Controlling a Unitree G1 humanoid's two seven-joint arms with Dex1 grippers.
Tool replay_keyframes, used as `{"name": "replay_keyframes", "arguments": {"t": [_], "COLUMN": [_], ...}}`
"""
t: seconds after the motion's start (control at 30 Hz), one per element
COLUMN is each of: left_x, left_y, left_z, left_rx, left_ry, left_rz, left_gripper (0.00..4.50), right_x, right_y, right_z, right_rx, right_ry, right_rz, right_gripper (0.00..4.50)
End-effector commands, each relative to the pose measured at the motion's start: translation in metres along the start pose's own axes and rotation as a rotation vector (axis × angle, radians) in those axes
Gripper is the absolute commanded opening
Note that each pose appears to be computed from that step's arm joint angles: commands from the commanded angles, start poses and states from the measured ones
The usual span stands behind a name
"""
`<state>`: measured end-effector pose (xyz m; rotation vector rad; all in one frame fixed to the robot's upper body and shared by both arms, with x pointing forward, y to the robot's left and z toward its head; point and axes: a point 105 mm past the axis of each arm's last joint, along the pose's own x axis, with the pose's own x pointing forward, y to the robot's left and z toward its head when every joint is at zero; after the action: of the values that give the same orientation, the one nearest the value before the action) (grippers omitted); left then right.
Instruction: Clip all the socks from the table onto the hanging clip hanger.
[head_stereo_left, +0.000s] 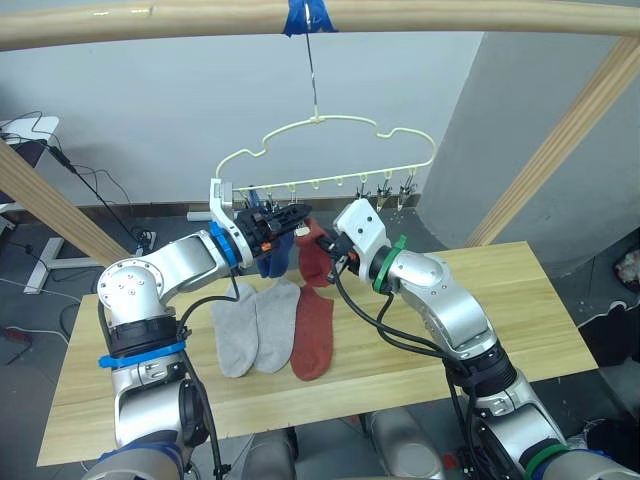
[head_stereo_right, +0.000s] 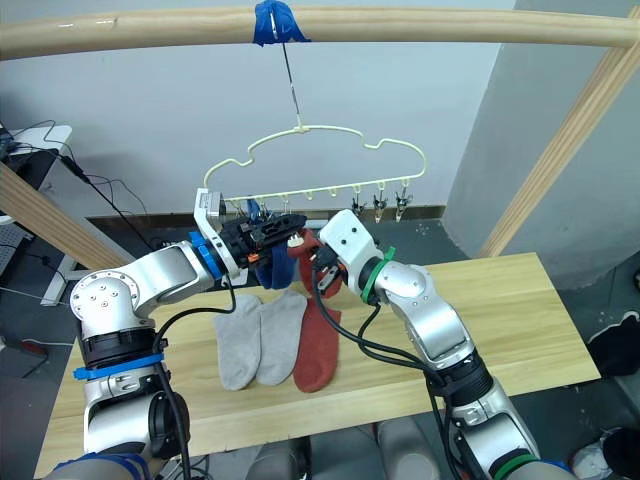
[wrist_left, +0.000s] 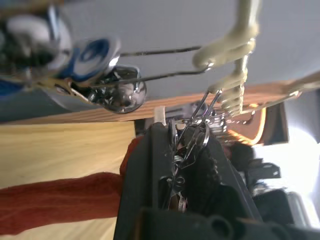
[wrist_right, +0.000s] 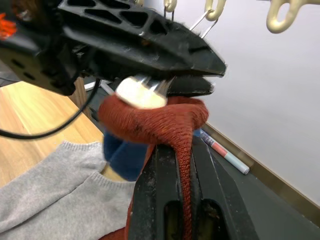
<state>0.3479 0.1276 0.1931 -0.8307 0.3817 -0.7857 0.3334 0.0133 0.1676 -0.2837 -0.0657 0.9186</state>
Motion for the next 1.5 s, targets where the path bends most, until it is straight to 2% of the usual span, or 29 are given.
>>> {"name": "replay_keyframes", "arguments": {"t": [0.03, 0.17, 0.3, 0.4, 0.43, 0.47, 0.6, 0.73, 0.83, 0.87, 0.97, 1.1, 1.17, 1.23, 1.27, 1.33, 1.4, 1.5], "left_x": [-0.002, -0.008, -0.015, -0.024, -0.028, -0.031, -0.056, -0.071, -0.074, -0.074, -0.075, -0.083, -0.077, -0.074, -0.075, -0.077, -0.079, -0.080], "left_y": [-0.004, -0.015, -0.016, -0.016, -0.018, -0.019, -0.030, -0.028, -0.018, -0.015, -0.009, -0.005, -0.013, -0.017, -0.020, -0.026, -0.029, -0.030], "left_z": [0.001, 0.015, 0.018, 0.011, 0.007, 0.005, -0.002, -0.010, -0.010, -0.010, -0.010, -0.011, -0.020, -0.033, -0.035, -0.033, -0.035, -0.038], "left_rx": [0.006, -0.018, 0.053, 0.137, 0.156, 0.165, 0.259, 0.287, 0.363, 0.404, 0.489, 0.667, 0.698, 0.745, 0.772, 0.818, 0.917, 0.980], "left_ry": [-0.011, -0.065, -0.037, 0.023, 0.046, 0.059, 0.137, 0.191, 0.159, 0.137, 0.110, -0.047, -0.043, 0.031, 0.030, 0.003, 0.016, 0.032], "left_rz": [-0.030, -0.102, -0.075, -0.047, -0.050, -0.055, -0.077, -0.059, 0.019, 0.049, 0.121, 0.235, 0.140, 0.048, 0.013, -0.041, -0.073, -0.102], "left_gripper": [1.05, 2.20, 3.30, 4.26, 4.45, 4.50, 4.50, 4.50, 4.50, 4.50, 4.50, 4.50, 4.50, 4.50, 4.50, 4.50, 4.50, 4.50], "right_x": [0.001, 0.000, 0.000, 0.000, -0.001, -0.002, -0.011, -0.033, -0.057, -0.063, -0.073, -0.093, -0.091, -0.089, -0.086, -0.083, -0.079, -0.077], "right_y": [-0.002, -0.001, -0.001, -0.004, -0.005, -0.006, -0.009, -0.014, -0.027, -0.031, -0.042, -0.056, -0.051, -0.049, -0.051, -0.055, -0.056, -0.057], "right_z": [0.014, 0.007, -0.001, -0.007, -0.010, -0.012, -0.037, -0.058, -0.072, -0.072, -0.067, -0.041, -0.018, -0.004, 0.002, 0.011, 0.016, 0.018], "right_rx": [-0.022, -0.011, 0.007, 0.030, 0.046, 0.055, 0.108, 0.132, 0.101, 0.109, 0.147, 0.134, 0.164, 0.153, 0.148, 0.154, 0.138, 0.129], "right_ry": [-0.048, -0.028, -0.012, 0.001, 0.008, 0.011, 0.068, 0.127, 0.181, 0.178, 0.157, 0.056, -0.025, -0.076, -0.107, -0.148, -0.168, -0.176], "right_rz": [-0.006, -0.004, -0.005, -0.009, -0.012, -0.015, -0.007, -0.005, -0.059, -0.080, -0.155, -0.284, -0.260, -0.261, -0.290, -0.344, -0.372, -0.391], "right_gripper": [0.00, 0.00, 0.00, 0.00, 0.00, 0.54, 1.80, 3.23, 4.29, 4.45, 4.45, 4.45, 4.45, 4.45, 4.45, 4.45, 4.45, 4.45]}}
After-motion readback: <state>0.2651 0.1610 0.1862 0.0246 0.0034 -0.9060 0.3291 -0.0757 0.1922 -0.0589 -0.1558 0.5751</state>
